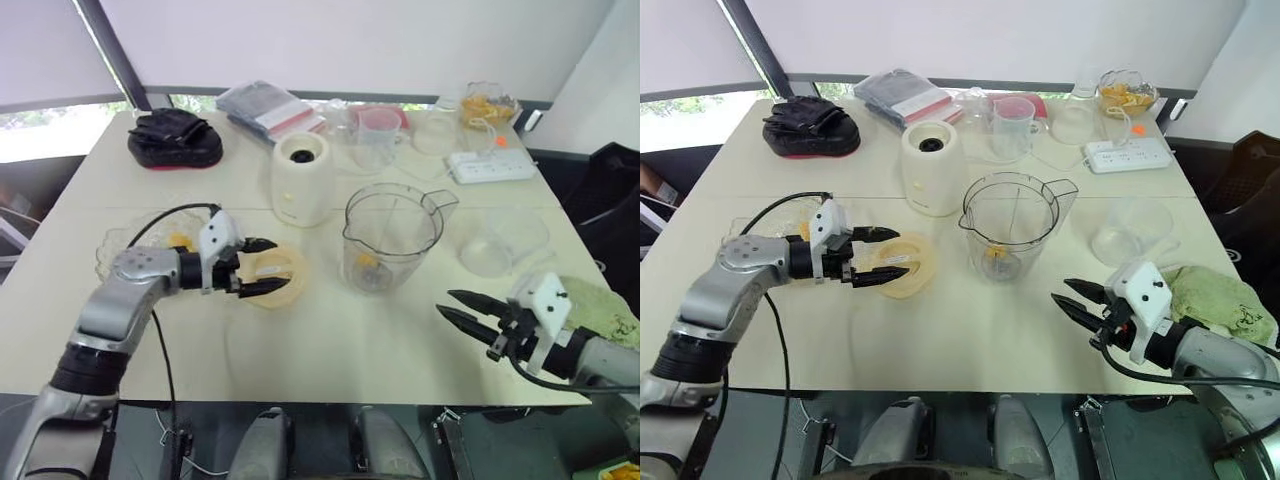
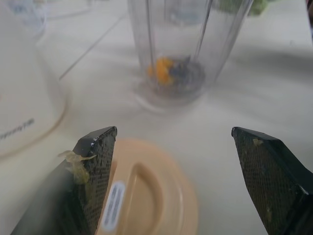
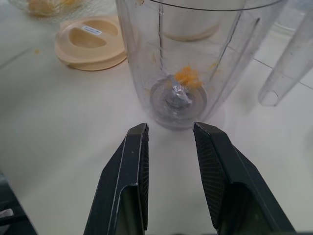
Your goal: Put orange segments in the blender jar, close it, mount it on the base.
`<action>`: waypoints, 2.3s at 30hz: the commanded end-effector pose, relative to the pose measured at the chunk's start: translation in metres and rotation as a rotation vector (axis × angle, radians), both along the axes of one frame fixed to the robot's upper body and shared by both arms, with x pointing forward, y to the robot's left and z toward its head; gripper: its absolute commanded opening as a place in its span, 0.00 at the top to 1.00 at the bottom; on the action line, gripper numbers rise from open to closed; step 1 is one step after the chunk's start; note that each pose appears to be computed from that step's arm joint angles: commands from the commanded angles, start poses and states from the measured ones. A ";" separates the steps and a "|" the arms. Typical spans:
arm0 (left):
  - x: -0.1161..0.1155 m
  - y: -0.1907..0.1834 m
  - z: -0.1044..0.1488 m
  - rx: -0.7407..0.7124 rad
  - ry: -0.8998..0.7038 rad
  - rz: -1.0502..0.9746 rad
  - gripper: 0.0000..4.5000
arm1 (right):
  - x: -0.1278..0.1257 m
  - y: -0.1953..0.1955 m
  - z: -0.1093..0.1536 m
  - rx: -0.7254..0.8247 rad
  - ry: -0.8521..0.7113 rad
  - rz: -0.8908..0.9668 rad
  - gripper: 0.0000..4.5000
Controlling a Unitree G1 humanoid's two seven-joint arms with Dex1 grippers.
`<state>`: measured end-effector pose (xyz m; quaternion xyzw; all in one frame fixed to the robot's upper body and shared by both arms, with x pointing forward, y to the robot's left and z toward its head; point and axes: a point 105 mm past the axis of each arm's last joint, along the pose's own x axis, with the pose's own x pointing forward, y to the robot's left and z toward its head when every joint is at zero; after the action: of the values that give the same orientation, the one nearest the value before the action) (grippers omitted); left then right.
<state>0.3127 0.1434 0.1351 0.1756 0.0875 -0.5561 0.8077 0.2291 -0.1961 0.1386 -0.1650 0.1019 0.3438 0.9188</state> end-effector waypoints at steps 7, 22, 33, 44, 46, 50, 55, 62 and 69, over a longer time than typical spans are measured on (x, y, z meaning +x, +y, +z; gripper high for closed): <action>0.034 0.020 0.003 0.181 -0.045 -0.056 0.13 | 0.001 0.030 0.000 0.000 -0.067 0.061 0.67; 0.063 0.019 -0.005 0.271 0.014 -0.120 0.52 | -0.008 0.042 -0.004 0.053 -0.093 -0.025 0.66; 0.061 0.012 -0.022 0.291 0.068 -0.155 0.52 | -0.011 0.045 -0.005 0.072 -0.092 -0.045 0.66; 0.064 0.003 -0.036 0.341 0.067 -0.152 0.52 | -0.011 0.046 -0.003 0.066 -0.105 -0.051 0.66; 0.065 0.002 -0.038 0.343 0.063 -0.147 0.52 | -0.011 0.046 -0.002 0.067 -0.108 -0.052 0.66; 0.067 0.002 -0.043 0.352 0.062 -0.125 0.52 | -0.011 0.047 -0.001 0.066 -0.111 -0.054 0.66; 0.066 0.002 -0.054 0.385 0.071 -0.113 0.52 | -0.010 0.045 -0.001 0.060 -0.113 -0.056 0.66; 0.065 0.002 -0.064 0.435 0.088 -0.102 0.52 | -0.007 0.044 0.000 0.048 -0.123 -0.058 0.66; 0.065 0.000 -0.064 0.418 0.101 -0.095 0.94 | -0.007 0.040 -0.002 0.051 -0.111 -0.071 0.66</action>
<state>0.3794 0.1431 0.0746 0.3132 0.2224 -0.5711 0.7254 0.2222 -0.1553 0.1282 -0.1510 0.0635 0.3063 0.9377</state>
